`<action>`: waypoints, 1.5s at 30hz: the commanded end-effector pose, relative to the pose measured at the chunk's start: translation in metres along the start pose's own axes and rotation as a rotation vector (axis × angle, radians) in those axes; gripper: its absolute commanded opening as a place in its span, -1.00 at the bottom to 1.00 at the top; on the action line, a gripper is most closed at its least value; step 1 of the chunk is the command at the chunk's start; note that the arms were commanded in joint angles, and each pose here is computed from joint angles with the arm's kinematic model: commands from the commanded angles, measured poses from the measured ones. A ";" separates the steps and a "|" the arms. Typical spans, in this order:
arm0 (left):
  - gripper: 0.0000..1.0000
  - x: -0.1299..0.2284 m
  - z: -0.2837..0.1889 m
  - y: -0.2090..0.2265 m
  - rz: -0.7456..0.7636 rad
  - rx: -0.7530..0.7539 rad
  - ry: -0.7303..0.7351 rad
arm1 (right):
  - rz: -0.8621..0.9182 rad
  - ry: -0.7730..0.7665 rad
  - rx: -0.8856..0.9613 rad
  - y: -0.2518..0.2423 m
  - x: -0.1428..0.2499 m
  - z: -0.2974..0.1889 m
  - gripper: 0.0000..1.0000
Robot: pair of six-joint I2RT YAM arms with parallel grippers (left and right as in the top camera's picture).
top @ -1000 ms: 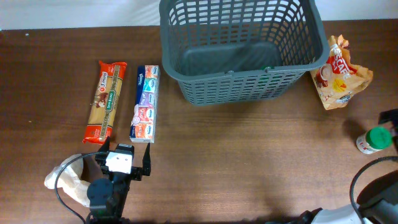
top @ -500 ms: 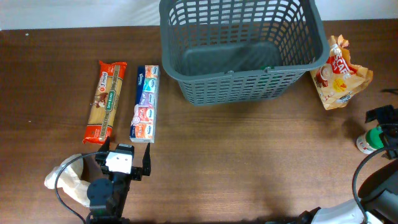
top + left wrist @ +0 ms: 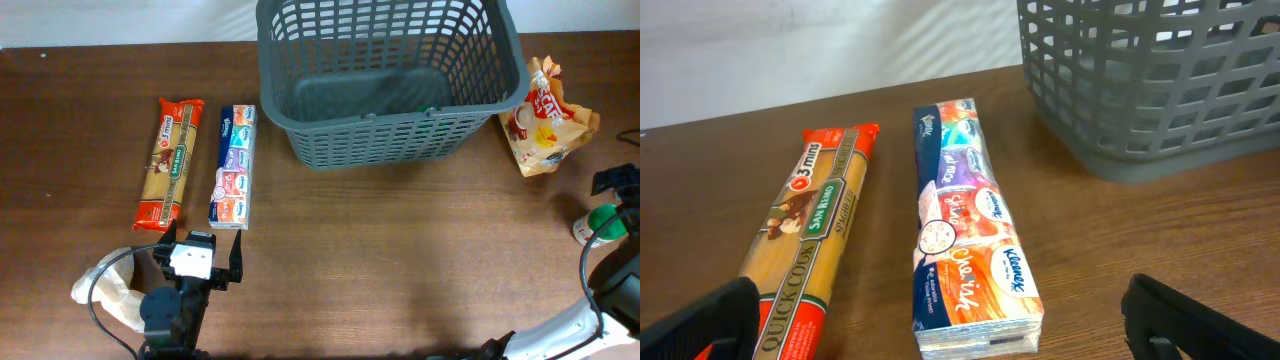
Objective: Pack container
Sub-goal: 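Lower the right gripper and grasp the second green-lidded jar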
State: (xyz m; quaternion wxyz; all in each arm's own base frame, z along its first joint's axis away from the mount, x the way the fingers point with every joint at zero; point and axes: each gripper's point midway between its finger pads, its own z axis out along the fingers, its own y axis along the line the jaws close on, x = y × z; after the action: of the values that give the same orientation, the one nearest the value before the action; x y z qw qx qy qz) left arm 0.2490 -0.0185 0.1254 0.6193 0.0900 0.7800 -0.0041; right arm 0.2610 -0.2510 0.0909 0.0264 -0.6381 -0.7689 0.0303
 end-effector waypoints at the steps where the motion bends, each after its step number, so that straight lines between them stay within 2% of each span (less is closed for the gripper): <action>1: 0.98 0.005 0.001 0.001 -0.001 -0.007 0.012 | -0.014 -0.019 0.008 0.002 -0.006 -0.001 0.98; 31: 0.99 0.005 0.001 0.001 -0.001 -0.007 0.013 | -0.072 -0.024 0.012 -0.005 -0.012 0.025 0.98; 45: 0.99 0.005 0.001 0.001 -0.001 -0.007 0.012 | -0.133 0.084 0.045 -0.001 -0.004 0.065 0.98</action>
State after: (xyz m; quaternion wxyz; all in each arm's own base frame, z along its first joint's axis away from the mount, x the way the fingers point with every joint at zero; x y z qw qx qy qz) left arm 0.2490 -0.0185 0.1254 0.6193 0.0900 0.7800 -0.0041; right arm 0.2562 -0.2580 0.0332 0.0664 -0.5971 -0.7990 0.0234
